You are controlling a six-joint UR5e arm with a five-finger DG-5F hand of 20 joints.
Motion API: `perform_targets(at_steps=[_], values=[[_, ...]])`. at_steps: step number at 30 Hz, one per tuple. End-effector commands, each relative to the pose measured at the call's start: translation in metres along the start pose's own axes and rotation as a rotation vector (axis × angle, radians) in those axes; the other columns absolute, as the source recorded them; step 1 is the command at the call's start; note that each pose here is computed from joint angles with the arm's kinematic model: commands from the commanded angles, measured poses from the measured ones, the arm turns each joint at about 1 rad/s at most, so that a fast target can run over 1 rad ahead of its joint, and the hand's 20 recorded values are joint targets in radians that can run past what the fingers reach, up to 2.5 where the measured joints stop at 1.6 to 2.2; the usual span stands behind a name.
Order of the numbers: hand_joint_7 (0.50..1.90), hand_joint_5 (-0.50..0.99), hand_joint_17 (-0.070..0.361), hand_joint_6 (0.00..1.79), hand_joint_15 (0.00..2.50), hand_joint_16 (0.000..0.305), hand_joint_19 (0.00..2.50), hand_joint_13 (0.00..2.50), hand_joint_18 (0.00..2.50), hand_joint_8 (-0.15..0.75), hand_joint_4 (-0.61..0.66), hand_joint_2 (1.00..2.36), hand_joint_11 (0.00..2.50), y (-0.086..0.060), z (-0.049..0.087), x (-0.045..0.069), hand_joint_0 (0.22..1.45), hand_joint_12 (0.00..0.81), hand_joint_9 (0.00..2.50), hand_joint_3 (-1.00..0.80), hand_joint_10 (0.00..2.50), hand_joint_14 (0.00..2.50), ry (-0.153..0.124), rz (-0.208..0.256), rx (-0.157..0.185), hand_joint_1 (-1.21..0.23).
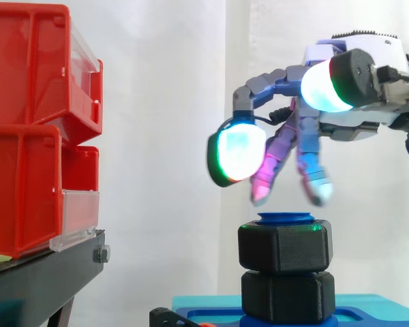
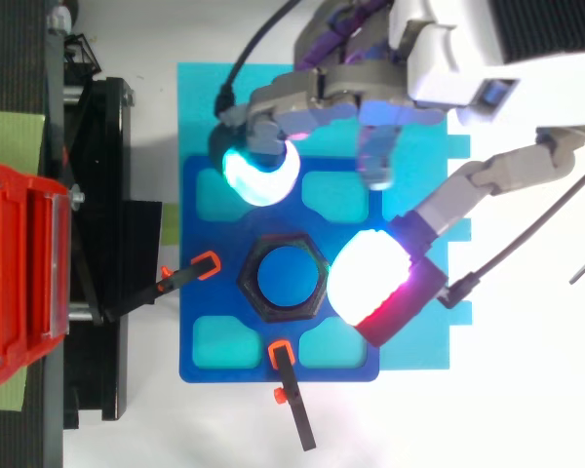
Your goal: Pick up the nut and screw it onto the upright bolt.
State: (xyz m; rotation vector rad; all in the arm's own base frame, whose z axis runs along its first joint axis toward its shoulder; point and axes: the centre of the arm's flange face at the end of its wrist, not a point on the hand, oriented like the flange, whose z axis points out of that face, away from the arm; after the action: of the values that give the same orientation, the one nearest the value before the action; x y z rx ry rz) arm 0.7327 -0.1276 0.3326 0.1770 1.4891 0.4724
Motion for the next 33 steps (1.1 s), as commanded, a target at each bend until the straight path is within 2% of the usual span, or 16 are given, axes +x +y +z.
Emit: perform_targets(at_steps=[1, 2, 3, 7, 14, 16, 17, 19, 27, 33], values=[[0.86, -0.12, 0.098, 0.5, 0.16, 0.043, 0.41, 0.79, 0.6, 0.229, 0.14, 1.0, 0.25, -0.002, 0.007, 0.012, 0.48, 0.298, 1.13, -0.5, 0.01, 0.01, -0.013, -0.002, -0.023, -0.42], [0.82, -0.14, 0.101, 0.5, 0.15, 0.045, 0.39, 0.73, 0.53, 0.225, 0.12, 1.0, 0.21, -0.001, 0.008, 0.012, 0.47, 0.306, 1.04, -0.5, 0.01, 0.01, -0.016, -0.003, -0.026, -0.42], [0.81, -0.14, 0.102, 0.5, 0.14, 0.045, 0.39, 0.69, 0.5, 0.226, 0.12, 1.0, 0.19, -0.005, 0.009, 0.019, 0.47, 0.309, 0.99, -0.5, 0.01, 0.0, -0.011, -0.002, -0.022, -0.42], [0.72, -0.17, 0.107, 0.5, 0.07, 0.047, 0.31, 0.54, 0.35, 0.208, 0.1, 1.0, 0.01, -0.006, 0.011, 0.024, 0.47, 0.317, 0.75, -0.5, 0.0, 0.0, -0.007, 0.002, -0.013, -0.42], [0.72, -0.15, 0.105, 0.5, 0.07, 0.047, 0.31, 0.59, 0.35, 0.223, 0.12, 1.0, 0.04, -0.004, 0.013, 0.036, 0.47, 0.309, 0.85, -0.5, 0.0, 0.0, 0.009, 0.005, -0.013, -0.42], [0.73, -0.15, 0.105, 0.5, 0.08, 0.047, 0.31, 0.59, 0.36, 0.222, 0.12, 1.0, 0.04, -0.005, 0.011, 0.04, 0.47, 0.308, 0.86, -0.5, 0.0, 0.0, 0.015, 0.007, -0.005, -0.42], [0.73, -0.15, 0.105, 0.5, 0.08, 0.047, 0.31, 0.59, 0.36, 0.225, 0.13, 1.0, 0.04, -0.007, 0.007, 0.048, 0.47, 0.309, 0.86, -0.5, 0.0, 0.0, 0.025, 0.011, 0.011, -0.42], [0.74, -0.14, 0.106, 0.5, 0.08, 0.047, 0.32, 0.59, 0.36, 0.226, 0.13, 1.0, 0.05, -0.01, 0.004, 0.054, 0.47, 0.309, 0.86, -0.5, 0.0, 0.0, 0.023, 0.015, 0.029, -0.42], [0.78, -0.13, 0.106, 0.5, 0.11, 0.047, 0.34, 0.64, 0.41, 0.233, 0.15, 1.0, 0.09, -0.008, 0.006, 0.054, 0.48, 0.309, 0.91, -0.5, 0.0, 0.0, 0.011, 0.023, 0.032, -0.42], [0.83, -0.11, 0.105, 0.5, 0.14, 0.047, 0.36, 0.69, 0.45, 0.234, 0.18, 1.0, 0.13, -0.004, 0.007, 0.058, 0.49, 0.309, 0.95, -0.5, 0.0, 0.01, 0.017, 0.025, 0.042, -0.42]])
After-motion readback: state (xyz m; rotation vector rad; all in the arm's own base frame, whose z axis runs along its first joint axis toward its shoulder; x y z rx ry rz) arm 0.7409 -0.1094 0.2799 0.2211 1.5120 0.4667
